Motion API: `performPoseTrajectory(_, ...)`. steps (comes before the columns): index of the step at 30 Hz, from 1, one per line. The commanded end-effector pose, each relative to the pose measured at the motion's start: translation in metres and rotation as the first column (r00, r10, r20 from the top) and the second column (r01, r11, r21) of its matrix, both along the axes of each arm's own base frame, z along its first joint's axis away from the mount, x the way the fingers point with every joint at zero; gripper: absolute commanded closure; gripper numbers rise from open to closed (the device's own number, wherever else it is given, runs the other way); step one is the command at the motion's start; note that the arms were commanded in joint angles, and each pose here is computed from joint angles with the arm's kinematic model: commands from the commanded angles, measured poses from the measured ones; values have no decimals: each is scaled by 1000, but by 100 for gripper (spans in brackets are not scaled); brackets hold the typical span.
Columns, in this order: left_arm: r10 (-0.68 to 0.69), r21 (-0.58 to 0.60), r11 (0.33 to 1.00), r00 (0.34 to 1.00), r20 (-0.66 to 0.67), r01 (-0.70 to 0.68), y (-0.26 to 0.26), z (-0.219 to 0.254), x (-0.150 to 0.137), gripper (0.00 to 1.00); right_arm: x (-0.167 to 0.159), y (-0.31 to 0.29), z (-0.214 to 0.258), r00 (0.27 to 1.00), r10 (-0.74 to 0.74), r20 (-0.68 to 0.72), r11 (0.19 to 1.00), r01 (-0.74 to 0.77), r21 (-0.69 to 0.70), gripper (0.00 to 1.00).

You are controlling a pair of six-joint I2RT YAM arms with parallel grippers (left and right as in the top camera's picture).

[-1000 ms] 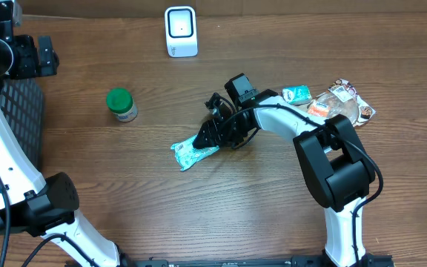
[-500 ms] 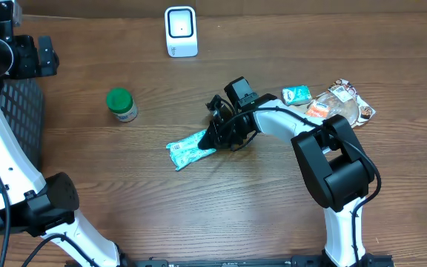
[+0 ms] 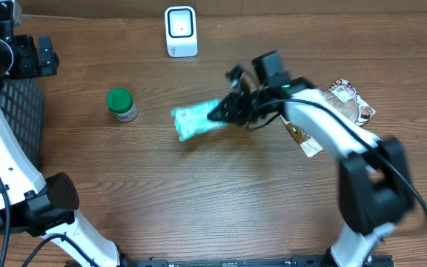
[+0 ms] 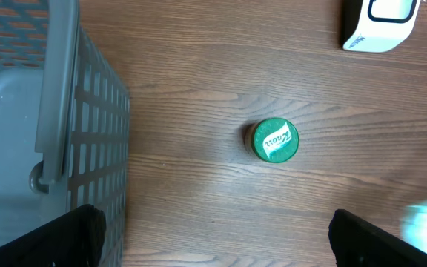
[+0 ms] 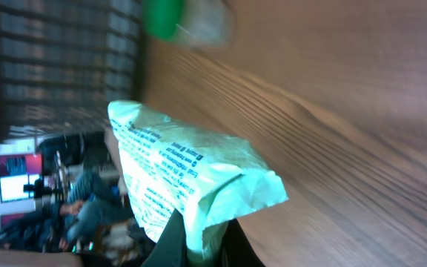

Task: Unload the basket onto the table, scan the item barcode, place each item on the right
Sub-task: 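Lift the light-green pack and carry it toward the scanner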

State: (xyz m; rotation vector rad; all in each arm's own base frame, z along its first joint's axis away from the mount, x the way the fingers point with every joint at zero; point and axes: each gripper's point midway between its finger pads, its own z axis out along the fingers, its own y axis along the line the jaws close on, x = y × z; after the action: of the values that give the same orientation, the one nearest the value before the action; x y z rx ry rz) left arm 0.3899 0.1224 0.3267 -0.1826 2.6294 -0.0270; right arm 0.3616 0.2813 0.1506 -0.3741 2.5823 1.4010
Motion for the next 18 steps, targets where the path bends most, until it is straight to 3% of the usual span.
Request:
performPoseTrajectory(1,-13,-3,1000,1000,9,13,-2,2,0,0,1,-15,99,984,-86,153,993,72,98,96)
performPoseTrajectory(4,-13,-3,1000,1000,9,13,-2,2,0,0,-10,-29,143,960,-150,235,985,125,119,96)
performPoseTrajectory(8,-13,-3,1000,1000,9,13,-2,2,0,0,-19,-39,164,946,-208,249,976,183,120,96)
performPoseTrajectory(18,-13,-3,1000,1000,9,13,-2,2,0,0,-26,-50,160,943,-301,143,953,292,80,96)
